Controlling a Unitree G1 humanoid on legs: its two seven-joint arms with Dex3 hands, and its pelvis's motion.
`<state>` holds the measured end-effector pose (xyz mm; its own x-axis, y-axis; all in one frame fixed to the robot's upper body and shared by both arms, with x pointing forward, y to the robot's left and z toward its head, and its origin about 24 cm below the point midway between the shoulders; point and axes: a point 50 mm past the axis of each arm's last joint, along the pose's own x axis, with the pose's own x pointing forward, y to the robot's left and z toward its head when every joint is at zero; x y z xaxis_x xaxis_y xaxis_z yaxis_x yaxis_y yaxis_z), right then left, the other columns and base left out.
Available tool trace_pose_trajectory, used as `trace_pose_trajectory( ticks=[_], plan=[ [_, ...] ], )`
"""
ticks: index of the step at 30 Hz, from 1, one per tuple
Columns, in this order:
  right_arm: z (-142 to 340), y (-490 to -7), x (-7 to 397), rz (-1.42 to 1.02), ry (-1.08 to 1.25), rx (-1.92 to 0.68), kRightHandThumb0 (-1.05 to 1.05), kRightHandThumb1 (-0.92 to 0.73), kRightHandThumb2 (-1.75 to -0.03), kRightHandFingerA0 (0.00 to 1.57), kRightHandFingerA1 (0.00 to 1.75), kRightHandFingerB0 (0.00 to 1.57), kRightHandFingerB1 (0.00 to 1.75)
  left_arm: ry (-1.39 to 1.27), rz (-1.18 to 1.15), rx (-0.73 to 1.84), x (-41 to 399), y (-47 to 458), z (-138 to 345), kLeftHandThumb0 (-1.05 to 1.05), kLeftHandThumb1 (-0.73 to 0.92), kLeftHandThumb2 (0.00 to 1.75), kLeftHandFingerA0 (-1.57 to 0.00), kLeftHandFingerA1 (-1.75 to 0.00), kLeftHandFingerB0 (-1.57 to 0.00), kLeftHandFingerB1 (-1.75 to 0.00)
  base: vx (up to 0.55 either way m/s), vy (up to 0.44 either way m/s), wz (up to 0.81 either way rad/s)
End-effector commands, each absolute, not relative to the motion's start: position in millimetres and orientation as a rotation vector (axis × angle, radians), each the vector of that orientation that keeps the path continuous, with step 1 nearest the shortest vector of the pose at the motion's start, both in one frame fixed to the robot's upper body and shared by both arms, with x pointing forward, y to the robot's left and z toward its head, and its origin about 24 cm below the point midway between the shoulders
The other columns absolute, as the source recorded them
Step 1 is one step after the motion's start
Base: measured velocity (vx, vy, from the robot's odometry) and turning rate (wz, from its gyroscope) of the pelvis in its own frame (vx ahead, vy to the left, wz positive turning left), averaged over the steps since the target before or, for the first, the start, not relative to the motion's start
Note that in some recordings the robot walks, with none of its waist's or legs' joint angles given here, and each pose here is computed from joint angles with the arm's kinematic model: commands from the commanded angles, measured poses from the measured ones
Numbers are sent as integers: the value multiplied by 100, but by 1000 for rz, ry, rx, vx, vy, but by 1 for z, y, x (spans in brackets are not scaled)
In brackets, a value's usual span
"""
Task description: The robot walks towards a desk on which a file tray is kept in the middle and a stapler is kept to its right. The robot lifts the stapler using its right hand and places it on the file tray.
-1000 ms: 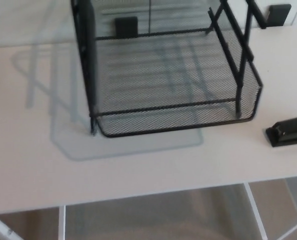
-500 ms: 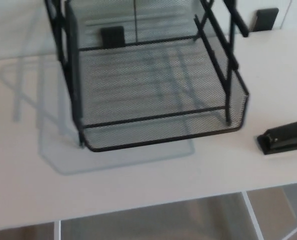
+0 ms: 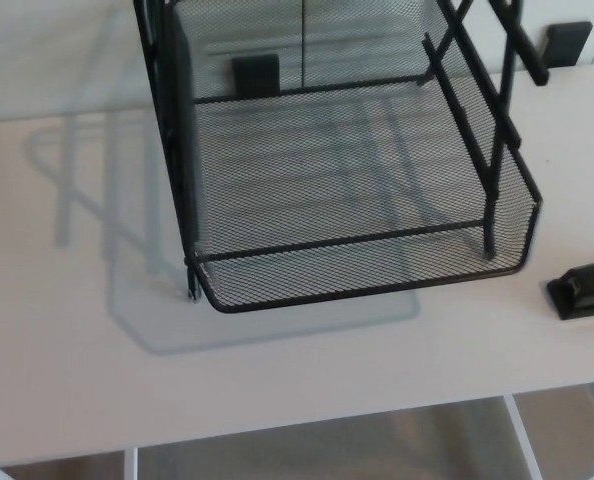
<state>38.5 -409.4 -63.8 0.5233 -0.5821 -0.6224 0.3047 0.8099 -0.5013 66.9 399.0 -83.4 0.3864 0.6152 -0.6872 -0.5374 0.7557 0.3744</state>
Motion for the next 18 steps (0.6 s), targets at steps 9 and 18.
trace_pose_trajectory(
  ticks=[9, 18],
  plan=[
    [-40, -431, 55, -583, 819, -57, -59, -60, -71, 4, 30, 7, 21, 877, 797, 74, 69, 406, -77, -105, 56, 114, -65, -174, -46, -171, 0, 0, 0],
    [-4, -449, 97, -699, 540, -61, -83, -48, -77, 0, 2, 0, 0, 844, 787, 12, 70, 406, -76, -105, 71, 105, -33, -175, -1, -160, 0, 0, 0]
  ],
)
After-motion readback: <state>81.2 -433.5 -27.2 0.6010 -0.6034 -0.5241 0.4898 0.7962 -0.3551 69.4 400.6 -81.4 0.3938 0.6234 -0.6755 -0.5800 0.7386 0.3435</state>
